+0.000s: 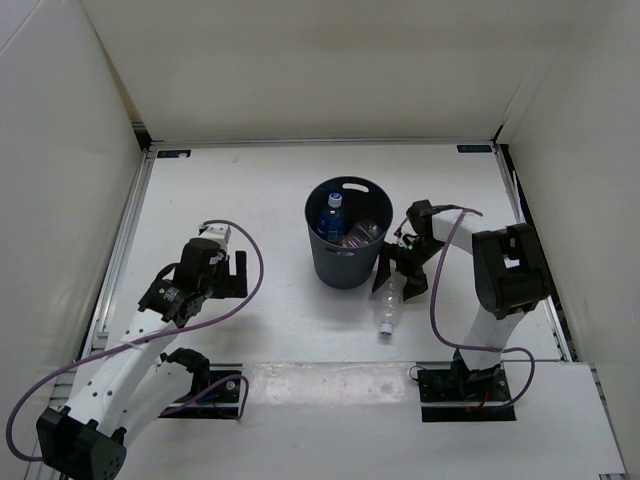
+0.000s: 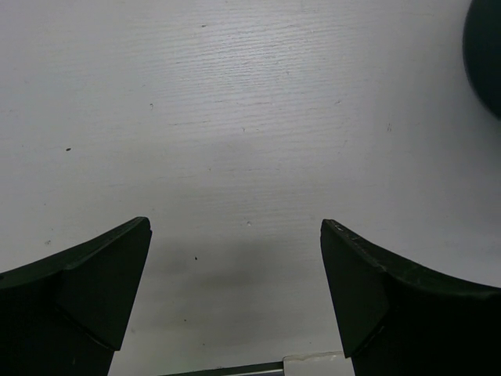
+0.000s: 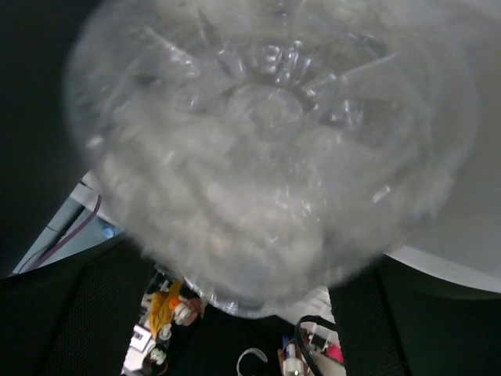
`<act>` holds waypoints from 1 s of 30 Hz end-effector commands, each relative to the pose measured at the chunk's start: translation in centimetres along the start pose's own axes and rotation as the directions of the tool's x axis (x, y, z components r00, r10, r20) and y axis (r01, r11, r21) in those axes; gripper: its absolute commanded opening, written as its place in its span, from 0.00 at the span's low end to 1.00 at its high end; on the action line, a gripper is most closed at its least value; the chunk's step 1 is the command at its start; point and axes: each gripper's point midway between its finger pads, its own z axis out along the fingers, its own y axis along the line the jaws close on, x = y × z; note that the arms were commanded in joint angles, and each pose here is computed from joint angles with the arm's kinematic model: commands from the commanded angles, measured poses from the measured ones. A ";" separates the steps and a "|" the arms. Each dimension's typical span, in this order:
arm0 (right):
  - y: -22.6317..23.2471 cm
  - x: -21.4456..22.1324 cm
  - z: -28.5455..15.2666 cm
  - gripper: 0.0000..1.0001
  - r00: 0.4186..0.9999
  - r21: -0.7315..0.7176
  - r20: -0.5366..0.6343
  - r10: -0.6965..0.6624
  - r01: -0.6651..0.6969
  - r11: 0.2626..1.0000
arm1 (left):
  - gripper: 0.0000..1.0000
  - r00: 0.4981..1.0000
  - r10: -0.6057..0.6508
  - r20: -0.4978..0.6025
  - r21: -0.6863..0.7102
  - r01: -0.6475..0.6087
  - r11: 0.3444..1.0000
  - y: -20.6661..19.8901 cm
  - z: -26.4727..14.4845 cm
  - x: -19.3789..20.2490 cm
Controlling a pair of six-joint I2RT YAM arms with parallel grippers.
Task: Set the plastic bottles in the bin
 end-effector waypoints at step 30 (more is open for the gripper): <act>-0.9 -6.1 -20.5 0.23 0.749 0.006 0.662 0.023 -0.035 0.999 | 1.00 0.996 -0.014 0.091 0.004 0.013 1.000 0.4 0.3 -1.4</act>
